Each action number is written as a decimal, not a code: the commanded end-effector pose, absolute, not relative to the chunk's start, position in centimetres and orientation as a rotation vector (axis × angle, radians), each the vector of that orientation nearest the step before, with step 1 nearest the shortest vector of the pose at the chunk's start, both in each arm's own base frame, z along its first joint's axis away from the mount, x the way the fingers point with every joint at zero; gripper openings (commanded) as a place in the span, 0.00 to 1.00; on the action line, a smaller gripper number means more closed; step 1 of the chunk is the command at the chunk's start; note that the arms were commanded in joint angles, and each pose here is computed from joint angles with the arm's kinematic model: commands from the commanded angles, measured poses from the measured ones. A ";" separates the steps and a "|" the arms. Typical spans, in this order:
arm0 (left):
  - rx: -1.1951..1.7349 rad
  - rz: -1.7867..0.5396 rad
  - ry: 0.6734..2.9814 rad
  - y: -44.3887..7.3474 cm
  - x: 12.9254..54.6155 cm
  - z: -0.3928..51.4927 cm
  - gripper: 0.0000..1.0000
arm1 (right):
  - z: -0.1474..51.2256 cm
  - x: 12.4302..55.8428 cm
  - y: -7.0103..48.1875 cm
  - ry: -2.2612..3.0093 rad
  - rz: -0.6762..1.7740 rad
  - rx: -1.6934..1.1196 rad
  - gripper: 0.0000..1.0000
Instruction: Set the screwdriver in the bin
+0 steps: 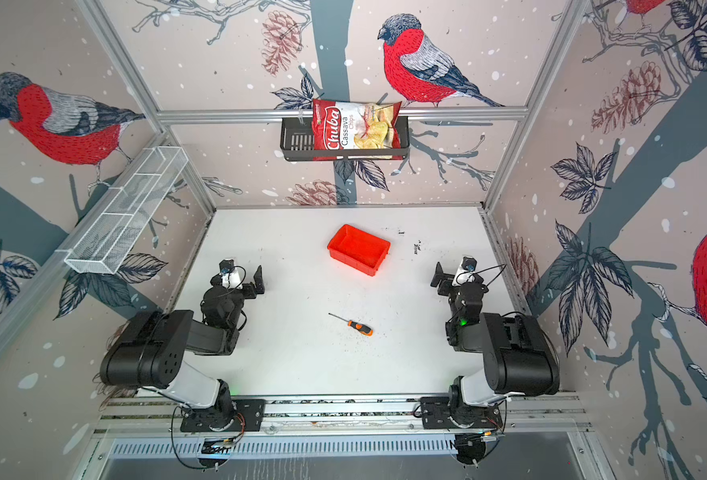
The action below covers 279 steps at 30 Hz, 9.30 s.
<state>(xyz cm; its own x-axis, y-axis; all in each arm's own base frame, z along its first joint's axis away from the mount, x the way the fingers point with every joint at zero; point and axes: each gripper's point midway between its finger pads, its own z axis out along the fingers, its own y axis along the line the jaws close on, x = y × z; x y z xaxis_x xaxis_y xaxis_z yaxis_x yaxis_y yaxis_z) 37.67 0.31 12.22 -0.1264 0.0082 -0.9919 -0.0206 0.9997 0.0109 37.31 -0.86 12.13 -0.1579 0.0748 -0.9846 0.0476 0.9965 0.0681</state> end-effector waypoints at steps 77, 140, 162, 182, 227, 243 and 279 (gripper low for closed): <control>1.091 -0.352 1.580 -15.2 26.8 16.9 0.99 | 11.3 20.0 28.8 1.943 0.489 -1.150 1.00; 0.951 -0.385 1.707 -14.0 25.4 14.3 0.99 | 3.6 22.0 28.3 2.339 0.301 -1.373 0.14; 0.971 -0.389 1.598 -14.8 26.2 17.2 0.99 | 11.5 28.4 29.4 2.158 0.209 -1.259 0.13; 1.032 -0.456 1.578 -19.3 30.6 18.2 0.99 | 15.7 38.0 29.3 2.060 0.164 -1.179 0.13; 1.081 -0.515 1.595 -23.9 34.2 17.5 1.00 | 3.9 46.3 28.1 2.214 0.010 -1.306 0.18; 0.908 -0.528 1.558 -23.0 34.5 19.5 1.00 | 10.0 46.9 28.1 2.056 -0.013 -1.241 0.77; 0.100 0.124 1.759 -3.3 33.8 16.6 1.00 | 18.2 36.6 5.3 1.795 0.001 -0.208 1.00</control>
<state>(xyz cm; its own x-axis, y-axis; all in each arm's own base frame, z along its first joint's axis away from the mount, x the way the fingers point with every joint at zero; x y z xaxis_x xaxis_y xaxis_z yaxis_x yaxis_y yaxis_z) 33.66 -5.12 15.43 -0.2363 0.1752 -0.9557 0.1095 0.9821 0.1530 36.12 6.97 16.32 -0.2895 -0.2333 -0.9283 -0.2426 0.9560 -0.1646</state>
